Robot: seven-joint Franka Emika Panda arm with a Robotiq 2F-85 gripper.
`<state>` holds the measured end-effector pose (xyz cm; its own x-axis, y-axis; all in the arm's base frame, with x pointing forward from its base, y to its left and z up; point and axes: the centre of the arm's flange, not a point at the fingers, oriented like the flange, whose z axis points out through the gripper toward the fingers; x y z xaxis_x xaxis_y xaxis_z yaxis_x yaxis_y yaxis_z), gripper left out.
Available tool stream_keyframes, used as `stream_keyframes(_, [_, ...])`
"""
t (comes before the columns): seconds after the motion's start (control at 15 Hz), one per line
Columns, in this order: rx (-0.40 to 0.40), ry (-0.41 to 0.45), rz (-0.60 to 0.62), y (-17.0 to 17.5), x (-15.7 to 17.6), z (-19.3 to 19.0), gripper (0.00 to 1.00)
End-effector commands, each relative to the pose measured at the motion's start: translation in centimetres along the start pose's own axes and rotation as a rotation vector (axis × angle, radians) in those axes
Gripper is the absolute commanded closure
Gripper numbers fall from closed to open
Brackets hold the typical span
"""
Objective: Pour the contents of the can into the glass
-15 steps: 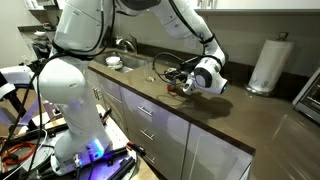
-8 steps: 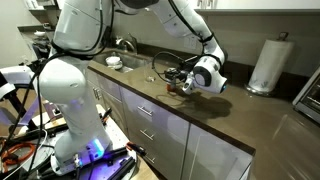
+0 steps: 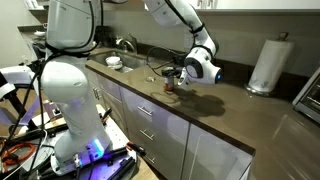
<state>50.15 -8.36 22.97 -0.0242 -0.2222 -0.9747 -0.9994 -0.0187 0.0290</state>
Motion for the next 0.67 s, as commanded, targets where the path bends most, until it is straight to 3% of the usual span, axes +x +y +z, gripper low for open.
stream_keyframes(0.0, [0.02,0.04,0.016,1.9,-3.5,1.6,0.74])
stream_keyframes(0.6, [0.011,0.024,-0.07,4.6,-8.2,1.9,0.74])
